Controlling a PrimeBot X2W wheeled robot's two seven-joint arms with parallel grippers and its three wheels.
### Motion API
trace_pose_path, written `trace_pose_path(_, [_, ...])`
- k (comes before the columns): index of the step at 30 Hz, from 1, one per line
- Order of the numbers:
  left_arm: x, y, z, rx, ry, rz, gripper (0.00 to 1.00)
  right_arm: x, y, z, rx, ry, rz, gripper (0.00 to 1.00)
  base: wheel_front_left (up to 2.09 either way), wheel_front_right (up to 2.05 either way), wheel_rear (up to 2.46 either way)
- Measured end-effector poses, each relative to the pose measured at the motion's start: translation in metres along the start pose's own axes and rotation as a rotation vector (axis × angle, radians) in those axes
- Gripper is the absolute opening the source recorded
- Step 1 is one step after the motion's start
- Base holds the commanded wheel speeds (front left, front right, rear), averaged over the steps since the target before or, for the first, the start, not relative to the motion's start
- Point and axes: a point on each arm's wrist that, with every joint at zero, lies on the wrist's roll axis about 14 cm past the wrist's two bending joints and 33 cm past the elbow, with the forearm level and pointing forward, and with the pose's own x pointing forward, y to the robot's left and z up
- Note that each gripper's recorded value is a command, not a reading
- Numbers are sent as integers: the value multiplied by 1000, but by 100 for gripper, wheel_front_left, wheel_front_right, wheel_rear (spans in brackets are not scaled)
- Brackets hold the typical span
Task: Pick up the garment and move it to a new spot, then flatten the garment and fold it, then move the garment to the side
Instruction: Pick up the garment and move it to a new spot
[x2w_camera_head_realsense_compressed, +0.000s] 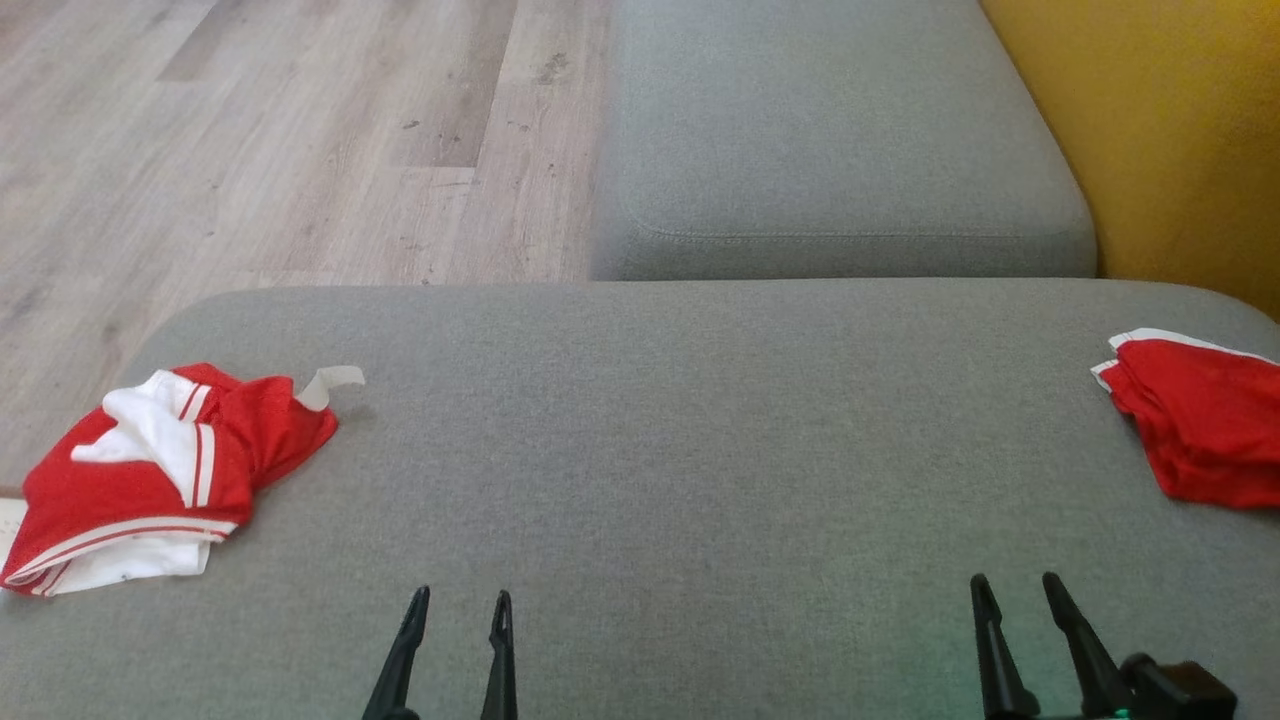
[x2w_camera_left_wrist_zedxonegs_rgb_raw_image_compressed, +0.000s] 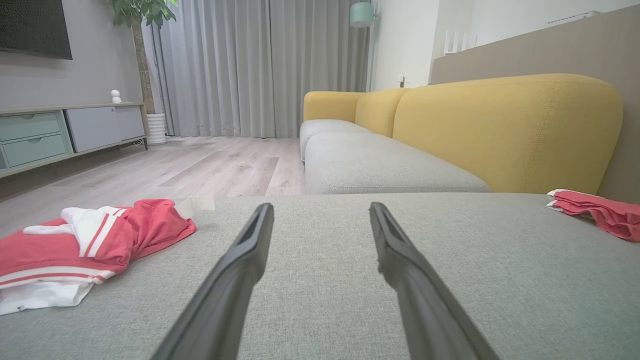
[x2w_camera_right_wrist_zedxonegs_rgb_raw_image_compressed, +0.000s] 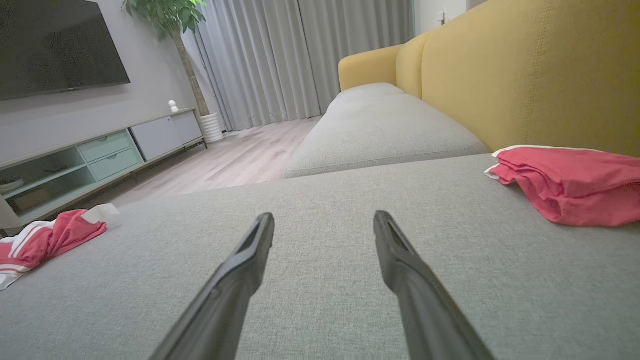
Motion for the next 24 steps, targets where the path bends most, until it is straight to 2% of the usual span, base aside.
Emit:
trace_pose_path(15, [-4,6,-4,-2,10,22,100,4,7,-3,8,12,20,100,0,0,0])
trace_pose_path(24, [-19,36,0,8,-8,142,100,20,50,-14,23,60,153,100,0,0,0])
